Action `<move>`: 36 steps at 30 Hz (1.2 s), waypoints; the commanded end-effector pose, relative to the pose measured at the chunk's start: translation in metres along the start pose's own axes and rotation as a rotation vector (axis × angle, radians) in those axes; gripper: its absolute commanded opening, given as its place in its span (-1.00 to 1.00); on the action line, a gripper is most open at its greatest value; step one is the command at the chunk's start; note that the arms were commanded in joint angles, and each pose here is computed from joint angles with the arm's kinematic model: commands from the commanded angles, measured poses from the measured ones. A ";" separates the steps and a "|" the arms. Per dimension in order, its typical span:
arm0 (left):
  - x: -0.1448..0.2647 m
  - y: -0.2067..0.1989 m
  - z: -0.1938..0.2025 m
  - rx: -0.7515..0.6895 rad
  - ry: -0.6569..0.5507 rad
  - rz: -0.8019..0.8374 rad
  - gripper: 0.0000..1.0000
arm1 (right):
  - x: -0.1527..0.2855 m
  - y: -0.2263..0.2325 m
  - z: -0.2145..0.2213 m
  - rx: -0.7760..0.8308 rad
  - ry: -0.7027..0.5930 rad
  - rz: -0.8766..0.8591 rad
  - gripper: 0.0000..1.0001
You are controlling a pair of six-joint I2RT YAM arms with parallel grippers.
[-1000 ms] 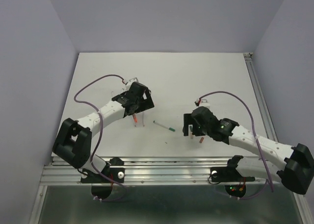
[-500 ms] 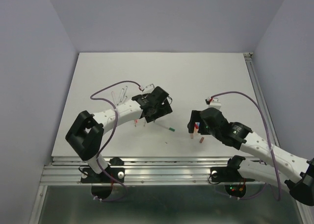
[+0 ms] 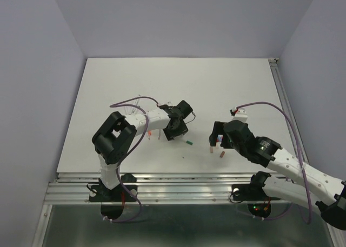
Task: Open the pen caps
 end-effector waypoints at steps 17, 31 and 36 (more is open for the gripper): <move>-0.006 0.006 0.005 -0.036 -0.063 -0.063 -1.00 | 0.001 -0.002 0.007 0.037 0.005 -0.070 1.00; 0.080 -0.010 0.011 0.061 -0.109 0.371 -1.00 | -0.013 0.056 0.019 0.123 0.161 -0.599 1.00; 0.083 -0.017 0.017 0.054 -0.093 0.394 -1.00 | -0.034 0.069 0.015 0.114 0.170 -0.568 0.87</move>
Point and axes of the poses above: each gripper's point midway between its finger pads, its own x axis back along the fingers, its own y axis along the line the jaws close on, z = x × y, the point moved 9 cm from there along x, back along the fingers, and after that the axes turned 4 degrees about x, right-handed, at the moved point
